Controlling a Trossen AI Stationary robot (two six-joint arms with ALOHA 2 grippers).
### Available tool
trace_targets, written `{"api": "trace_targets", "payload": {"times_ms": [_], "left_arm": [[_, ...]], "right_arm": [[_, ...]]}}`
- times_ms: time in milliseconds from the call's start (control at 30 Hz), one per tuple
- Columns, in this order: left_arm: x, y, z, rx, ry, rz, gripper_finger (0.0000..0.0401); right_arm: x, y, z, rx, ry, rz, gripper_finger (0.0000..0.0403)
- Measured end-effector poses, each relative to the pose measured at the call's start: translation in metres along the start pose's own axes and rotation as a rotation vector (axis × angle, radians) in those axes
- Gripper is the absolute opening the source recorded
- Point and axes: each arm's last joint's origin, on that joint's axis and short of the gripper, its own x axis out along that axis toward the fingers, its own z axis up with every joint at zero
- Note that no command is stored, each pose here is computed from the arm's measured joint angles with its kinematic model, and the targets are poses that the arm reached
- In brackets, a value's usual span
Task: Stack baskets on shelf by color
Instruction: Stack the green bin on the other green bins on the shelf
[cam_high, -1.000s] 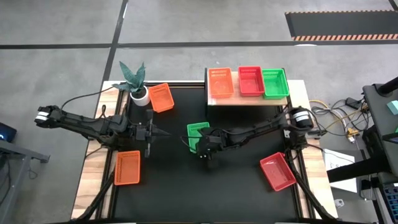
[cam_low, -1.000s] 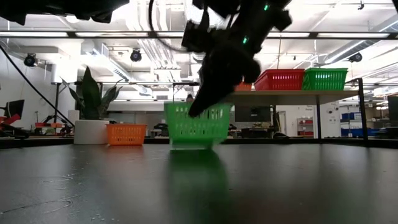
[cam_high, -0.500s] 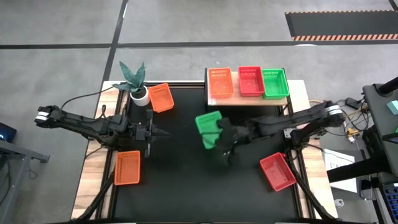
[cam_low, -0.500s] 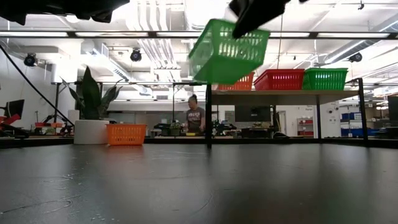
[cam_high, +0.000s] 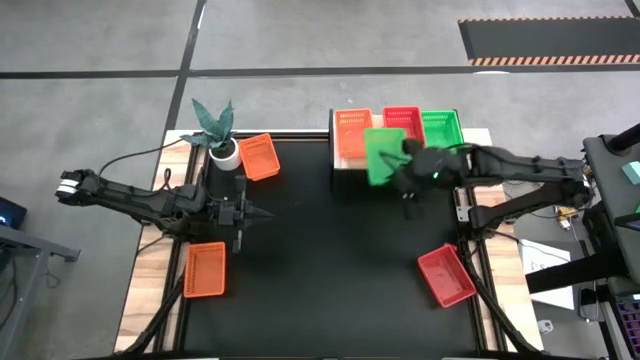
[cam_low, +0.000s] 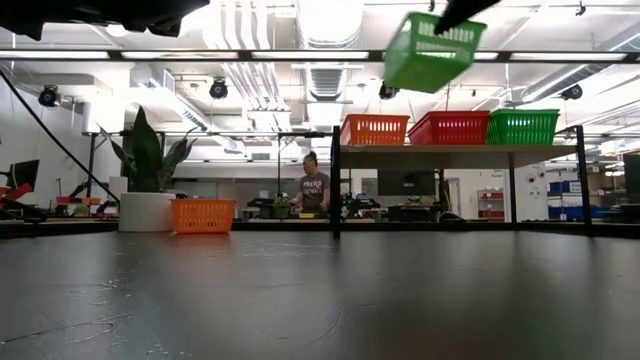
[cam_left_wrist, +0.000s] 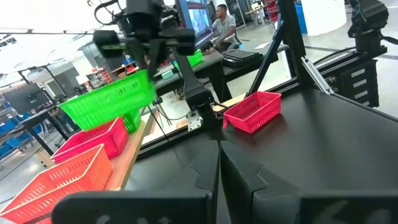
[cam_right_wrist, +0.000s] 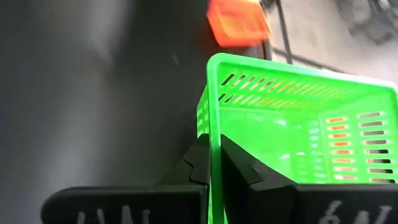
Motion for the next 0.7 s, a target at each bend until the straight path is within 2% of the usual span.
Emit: {"api": "trace_targets", "payload": {"times_ms": [300,533,700], "left_arm": [[0.001,0.000,0.000,0.000,-0.001,0.000,0.0000],[0.001,0.000,-0.001,0.001,0.003,-0.001,0.0000],[0.001,0.000,0.000,0.001,0.003,-0.001,0.0000]], "right_arm": [[-0.034,-0.039,-0.040,0.075,0.105,-0.130,0.0009],[-0.052,-0.055,-0.064,0.163,0.176,-0.192,0.0009],[-0.056,-0.061,-0.080,0.226,0.287,-0.205,0.0009]]}}
